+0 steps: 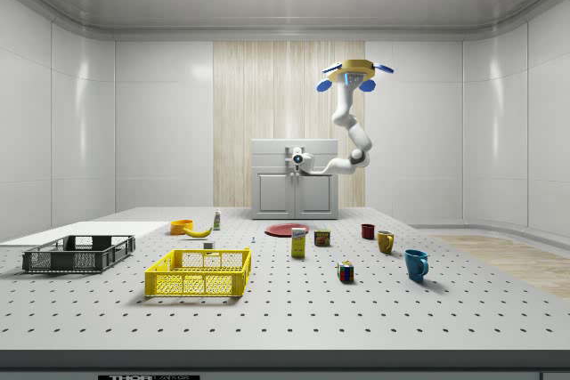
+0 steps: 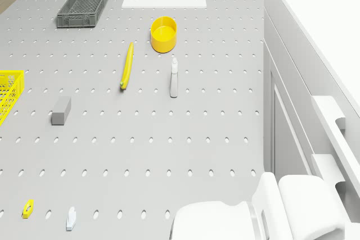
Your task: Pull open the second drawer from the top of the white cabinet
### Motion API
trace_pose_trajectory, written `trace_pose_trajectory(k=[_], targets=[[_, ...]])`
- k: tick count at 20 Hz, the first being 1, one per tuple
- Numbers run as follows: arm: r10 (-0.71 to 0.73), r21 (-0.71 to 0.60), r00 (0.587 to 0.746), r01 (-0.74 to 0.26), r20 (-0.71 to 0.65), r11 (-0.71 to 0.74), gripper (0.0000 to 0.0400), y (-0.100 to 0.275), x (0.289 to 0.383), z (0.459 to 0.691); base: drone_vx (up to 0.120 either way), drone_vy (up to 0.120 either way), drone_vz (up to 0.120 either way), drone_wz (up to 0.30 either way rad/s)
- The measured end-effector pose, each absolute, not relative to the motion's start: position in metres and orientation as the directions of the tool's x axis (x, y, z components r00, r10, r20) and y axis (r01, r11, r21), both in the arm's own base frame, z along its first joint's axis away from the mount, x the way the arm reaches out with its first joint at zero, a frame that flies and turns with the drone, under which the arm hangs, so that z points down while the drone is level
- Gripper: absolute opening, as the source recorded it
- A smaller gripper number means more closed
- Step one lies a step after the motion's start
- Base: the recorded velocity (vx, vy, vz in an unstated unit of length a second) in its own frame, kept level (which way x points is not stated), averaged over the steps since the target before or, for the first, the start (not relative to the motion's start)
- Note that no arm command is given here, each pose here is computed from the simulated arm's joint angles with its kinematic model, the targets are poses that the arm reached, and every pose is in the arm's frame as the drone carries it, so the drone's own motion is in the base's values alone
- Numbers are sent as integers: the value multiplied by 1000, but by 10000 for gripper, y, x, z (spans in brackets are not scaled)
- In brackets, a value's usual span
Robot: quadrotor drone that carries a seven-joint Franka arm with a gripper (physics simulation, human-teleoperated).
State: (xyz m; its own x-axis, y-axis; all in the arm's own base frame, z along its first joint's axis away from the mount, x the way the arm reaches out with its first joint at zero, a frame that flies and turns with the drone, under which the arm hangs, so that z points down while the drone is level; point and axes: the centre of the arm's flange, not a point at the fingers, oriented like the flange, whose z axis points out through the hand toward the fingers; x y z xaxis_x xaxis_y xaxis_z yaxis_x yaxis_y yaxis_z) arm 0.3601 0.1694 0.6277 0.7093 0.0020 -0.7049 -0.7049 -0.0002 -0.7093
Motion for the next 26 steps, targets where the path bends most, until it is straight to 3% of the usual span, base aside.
trace_pose_trajectory(k=[1,4,8,9,10,11,18,20,26], targets=[[2,-709,709,-705,-705,0,300,1704,3601,6277,0,0,0,0],[2,-709,709,-705,-705,0,203,1722,3601,6276,0,0,0,0],[2,-709,709,-705,-705,0,138,1734,3601,6276,0,0,0,0],[1,-704,704,-710,-710,-1,135,1735,3601,6275,0,0,0,0],[4,-729,729,-685,-685,3,137,1744,3616,6218,0,0,0,0],[3,-713,713,-701,-701,1,127,1741,3610,6242,0,0,0,0],[-1,-706,706,-708,-708,-4,124,1675,3603,6267,0,0,0,0],[-2,-693,693,-721,-721,-6,128,1662,3601,6273,0,0,0,0],[-4,-703,703,-712,-712,-8,130,1593,3600,6279,0,0,0,0]])
